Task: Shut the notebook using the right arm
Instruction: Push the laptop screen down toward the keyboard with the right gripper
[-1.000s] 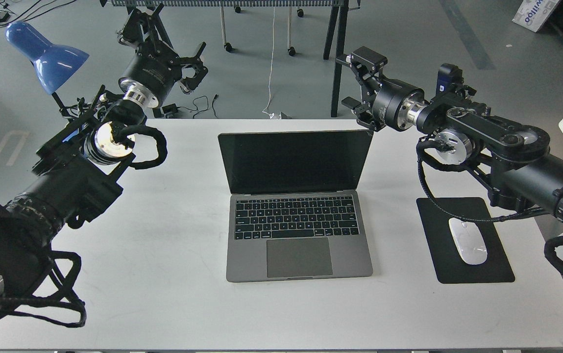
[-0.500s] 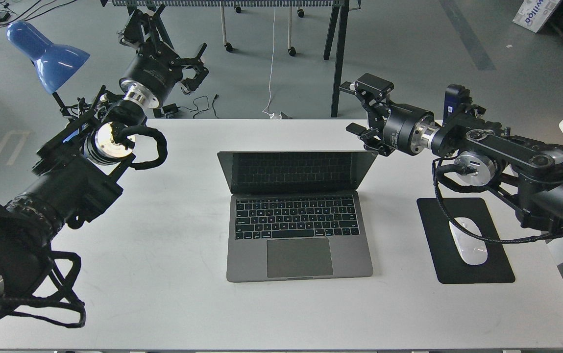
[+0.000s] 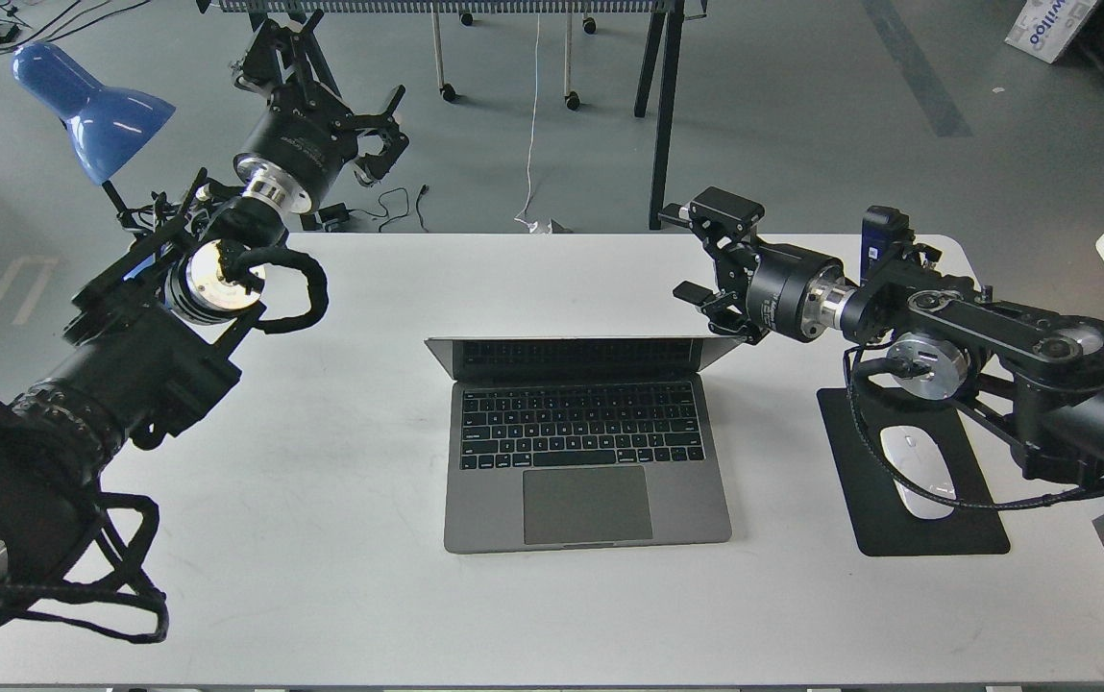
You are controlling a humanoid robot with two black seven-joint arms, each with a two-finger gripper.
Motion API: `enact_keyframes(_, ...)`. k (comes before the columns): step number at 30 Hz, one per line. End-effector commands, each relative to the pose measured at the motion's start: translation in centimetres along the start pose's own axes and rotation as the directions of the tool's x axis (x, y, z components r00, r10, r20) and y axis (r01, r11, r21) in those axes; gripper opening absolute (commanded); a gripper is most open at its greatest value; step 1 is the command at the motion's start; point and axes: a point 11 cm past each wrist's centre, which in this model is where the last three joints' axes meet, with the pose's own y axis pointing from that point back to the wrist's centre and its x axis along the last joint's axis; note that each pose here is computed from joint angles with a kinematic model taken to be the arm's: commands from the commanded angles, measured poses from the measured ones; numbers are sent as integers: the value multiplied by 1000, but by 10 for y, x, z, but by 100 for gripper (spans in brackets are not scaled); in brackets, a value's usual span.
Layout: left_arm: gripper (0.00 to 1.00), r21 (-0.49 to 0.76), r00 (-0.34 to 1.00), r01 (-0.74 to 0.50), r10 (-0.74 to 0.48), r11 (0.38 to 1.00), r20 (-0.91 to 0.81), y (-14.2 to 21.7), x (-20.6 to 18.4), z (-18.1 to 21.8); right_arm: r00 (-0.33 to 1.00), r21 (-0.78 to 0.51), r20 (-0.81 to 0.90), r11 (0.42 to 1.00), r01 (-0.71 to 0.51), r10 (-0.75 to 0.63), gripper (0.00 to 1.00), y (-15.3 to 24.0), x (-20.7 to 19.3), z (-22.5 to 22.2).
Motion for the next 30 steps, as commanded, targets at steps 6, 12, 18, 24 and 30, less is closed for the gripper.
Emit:
enact_keyframes(6, 100, 0, 1000, 0, 0, 1000, 0, 0, 0, 0, 1000, -30, -8, 999, 26, -26, 100, 4, -10, 17)
enact_keyframes(12, 100, 1, 1000, 0, 0, 1000, 1, 0, 0, 0, 999, -47, 18, 998, 47, -47, 100, 6, -20, 32)
enact_keyframes(18, 100, 1, 1000, 0, 0, 1000, 1, 0, 0, 0, 998, -85, 13, 994, 67, -66, 100, 10, -29, 53)
enact_keyframes(24, 100, 0, 1000, 0, 0, 1000, 0, 0, 0, 0, 997, -102, 30, 992, 71, -68, 100, 13, -33, 65)
enact_keyframes(30, 100, 1, 1000, 0, 0, 1000, 1, 0, 0, 0, 996, -134, 25, 987, 84, -81, 100, 16, -40, 84)
